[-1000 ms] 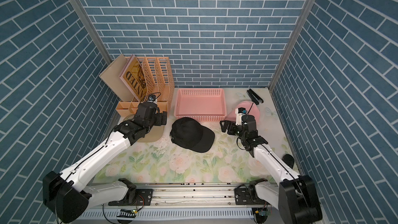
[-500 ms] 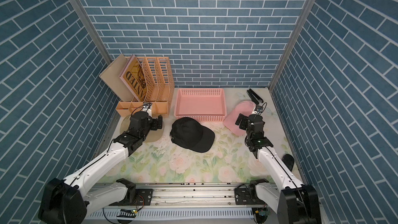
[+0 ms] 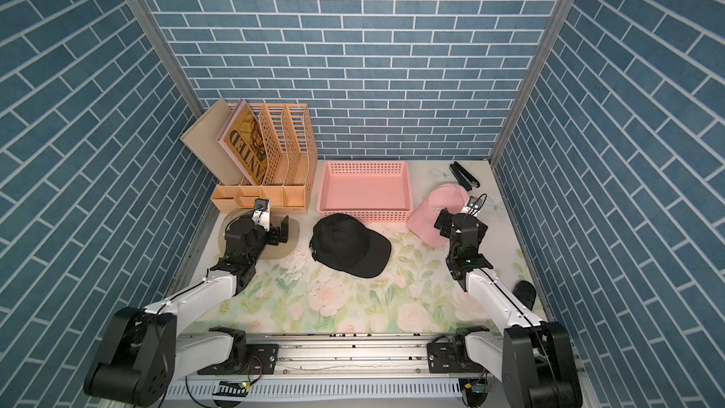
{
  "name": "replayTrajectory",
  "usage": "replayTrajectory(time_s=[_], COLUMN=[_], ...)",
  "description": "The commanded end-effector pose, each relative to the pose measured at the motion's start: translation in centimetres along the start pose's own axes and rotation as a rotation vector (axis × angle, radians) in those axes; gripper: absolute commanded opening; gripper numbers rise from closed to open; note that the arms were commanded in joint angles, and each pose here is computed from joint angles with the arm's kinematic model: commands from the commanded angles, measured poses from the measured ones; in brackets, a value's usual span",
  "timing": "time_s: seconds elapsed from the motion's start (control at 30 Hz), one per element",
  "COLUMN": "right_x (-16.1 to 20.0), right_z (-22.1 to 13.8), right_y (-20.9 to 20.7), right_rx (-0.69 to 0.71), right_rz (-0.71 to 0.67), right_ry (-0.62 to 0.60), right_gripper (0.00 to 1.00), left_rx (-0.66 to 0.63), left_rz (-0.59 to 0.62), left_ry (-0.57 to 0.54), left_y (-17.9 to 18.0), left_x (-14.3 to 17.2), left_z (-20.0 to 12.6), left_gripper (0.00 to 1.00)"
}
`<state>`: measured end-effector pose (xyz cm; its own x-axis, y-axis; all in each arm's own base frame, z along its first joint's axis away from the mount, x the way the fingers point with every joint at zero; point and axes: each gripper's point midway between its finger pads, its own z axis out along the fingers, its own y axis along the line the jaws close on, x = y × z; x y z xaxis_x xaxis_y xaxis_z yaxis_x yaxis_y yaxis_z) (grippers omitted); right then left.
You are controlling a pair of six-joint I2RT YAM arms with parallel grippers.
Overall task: Turn the baseball cap inside out
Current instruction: Reset both arms
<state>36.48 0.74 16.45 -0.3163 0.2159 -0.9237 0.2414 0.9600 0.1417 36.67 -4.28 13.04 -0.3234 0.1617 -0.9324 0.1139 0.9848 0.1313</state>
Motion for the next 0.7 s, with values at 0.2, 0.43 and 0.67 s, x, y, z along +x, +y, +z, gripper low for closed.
replayTrajectory(time_s=[0.2, 0.43, 0.67], right_x=[-0.2, -0.3, -0.2], right_z=[1.2, 1.9, 0.7], right_y=[0.7, -0.4, -1.7], right_rx=[-0.016, 0.051, 0.061], right_rz=[-0.029, -0.069, -0.178], right_ry=[-0.009, -0.044, -0.145], right_gripper=[1.0, 1.0, 1.0], left_rx=[0.086, 0.013, 0.021], left_rz=[0.005, -0.051, -0.095], left_ry=[-0.263, -0.302, -0.298], left_y=[0.1, 1.8, 2.5], left_x=[-5.3, -3.9, -2.2], left_z=[-0.7, -1.8, -1.9], left_gripper=[1.0, 0.99, 0.99])
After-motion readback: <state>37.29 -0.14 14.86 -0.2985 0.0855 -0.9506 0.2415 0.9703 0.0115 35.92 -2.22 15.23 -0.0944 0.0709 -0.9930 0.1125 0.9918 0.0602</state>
